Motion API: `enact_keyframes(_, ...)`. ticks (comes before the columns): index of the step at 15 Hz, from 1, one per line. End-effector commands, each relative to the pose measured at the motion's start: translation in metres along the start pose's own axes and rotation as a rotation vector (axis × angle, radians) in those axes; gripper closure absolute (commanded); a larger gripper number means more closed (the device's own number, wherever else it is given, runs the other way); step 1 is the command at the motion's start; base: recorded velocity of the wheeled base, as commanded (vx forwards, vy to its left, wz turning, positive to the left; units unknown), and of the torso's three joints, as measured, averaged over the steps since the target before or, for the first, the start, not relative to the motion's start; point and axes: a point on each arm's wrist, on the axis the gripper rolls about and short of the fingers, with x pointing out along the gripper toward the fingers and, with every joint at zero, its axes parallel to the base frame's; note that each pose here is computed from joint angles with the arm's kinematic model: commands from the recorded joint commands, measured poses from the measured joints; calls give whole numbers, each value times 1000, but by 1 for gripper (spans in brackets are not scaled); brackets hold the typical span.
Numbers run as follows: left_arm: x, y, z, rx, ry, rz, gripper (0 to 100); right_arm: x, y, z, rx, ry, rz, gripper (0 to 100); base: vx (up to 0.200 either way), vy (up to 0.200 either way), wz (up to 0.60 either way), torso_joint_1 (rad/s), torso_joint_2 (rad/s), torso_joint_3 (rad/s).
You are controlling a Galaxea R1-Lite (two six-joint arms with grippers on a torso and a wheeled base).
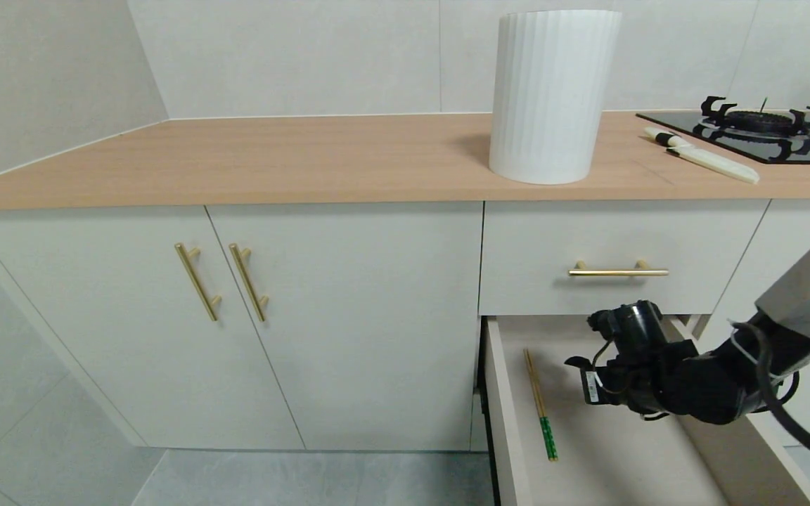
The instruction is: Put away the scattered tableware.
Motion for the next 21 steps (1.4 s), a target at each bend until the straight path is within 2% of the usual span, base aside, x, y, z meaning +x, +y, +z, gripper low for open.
enact_keyframes(1,0,0,0,0,0,0,0,31,6,-25,-26,68,-26,100,0,0,0,0,0,0)
enact_keyframes(5,0,0,0,0,0,1,0,49,7,-34,-33,79,-80,100,0,0,0,0,0,0)
enact_keyframes(19,0,0,0,0,0,0,0,50,6,-33,-31,76,-86,100,0,0,0,0,0,0)
enact_keyframes(20,0,0,0,0,0,0,0,50,6,-33,-30,75,-86,0,0,0,0,0,0,0)
enact_keyframes(21,0,0,0,0,0,0,0,50,6,-33,-30,75,-86,0,0,0,0,0,0,0)
